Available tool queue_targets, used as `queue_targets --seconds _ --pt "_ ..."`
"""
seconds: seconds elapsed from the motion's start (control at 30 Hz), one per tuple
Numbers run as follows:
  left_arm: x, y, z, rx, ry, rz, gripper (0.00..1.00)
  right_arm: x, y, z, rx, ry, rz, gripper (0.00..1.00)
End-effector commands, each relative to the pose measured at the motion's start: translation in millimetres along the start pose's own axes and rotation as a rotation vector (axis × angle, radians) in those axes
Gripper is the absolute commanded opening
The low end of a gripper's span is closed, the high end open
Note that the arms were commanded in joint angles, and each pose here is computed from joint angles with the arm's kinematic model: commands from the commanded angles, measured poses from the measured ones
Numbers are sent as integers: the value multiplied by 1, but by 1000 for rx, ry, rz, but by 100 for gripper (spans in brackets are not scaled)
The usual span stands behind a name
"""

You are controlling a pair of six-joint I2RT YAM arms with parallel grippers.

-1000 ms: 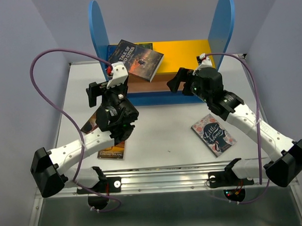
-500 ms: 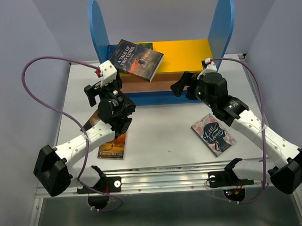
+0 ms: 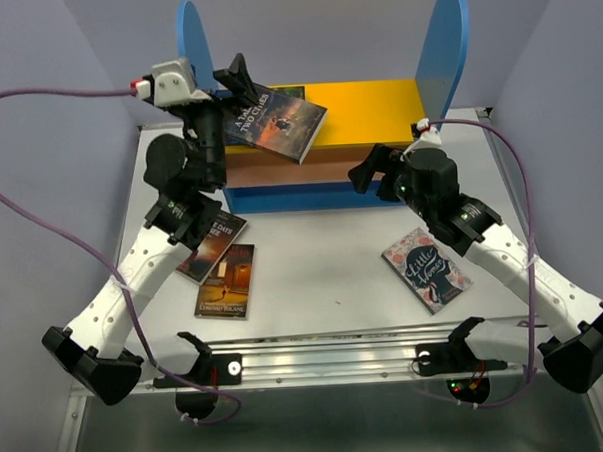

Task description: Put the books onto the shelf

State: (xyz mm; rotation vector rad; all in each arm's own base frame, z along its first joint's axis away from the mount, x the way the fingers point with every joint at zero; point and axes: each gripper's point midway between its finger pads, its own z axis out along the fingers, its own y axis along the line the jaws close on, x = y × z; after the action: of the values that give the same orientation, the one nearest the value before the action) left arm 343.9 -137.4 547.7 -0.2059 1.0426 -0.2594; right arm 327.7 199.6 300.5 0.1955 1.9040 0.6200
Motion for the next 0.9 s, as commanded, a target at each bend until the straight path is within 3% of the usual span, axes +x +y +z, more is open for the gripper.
queue_targets --seconds 0.0,0.07,0.1,0.2,0.23,0.27,0.3,0.37,0.4,0.53,0.87 --pt "58 -50 -25 246 442 -167 99 -25 9 1 -7 -55 -38 100" --pt "69 -55 -40 262 525 -242 97 -27 16 9 -22 -42 -65 100" --pt "63 -54 -45 269 522 -276 91 -27 17 12 -23 -38 -78 100" --pt "77 -52 -64 296 560 -347 63 -29 26 23 -48 -20 -133 100" --pt "71 -46 -68 296 548 -354 44 -32 31 30 -56 -17 -150 100" --pt "78 -40 -73 274 567 -352 37 -32 34 34 -64 -12 -165 99" --pt "84 -31 -78 228 591 -346 22 -34 35 38 -62 -12 -188 95" --pt "97 -20 -90 189 628 -350 4 -39 42 51 -69 -14 -231 82" --pt "103 -17 -94 182 640 -351 0 -42 44 55 -71 -18 -238 77" --pt "130 -11 -117 185 729 -332 0 -52 50 73 -58 -38 -281 60" --pt "188 -21 -136 261 857 -310 0 -68 65 110 -49 -68 -351 50"
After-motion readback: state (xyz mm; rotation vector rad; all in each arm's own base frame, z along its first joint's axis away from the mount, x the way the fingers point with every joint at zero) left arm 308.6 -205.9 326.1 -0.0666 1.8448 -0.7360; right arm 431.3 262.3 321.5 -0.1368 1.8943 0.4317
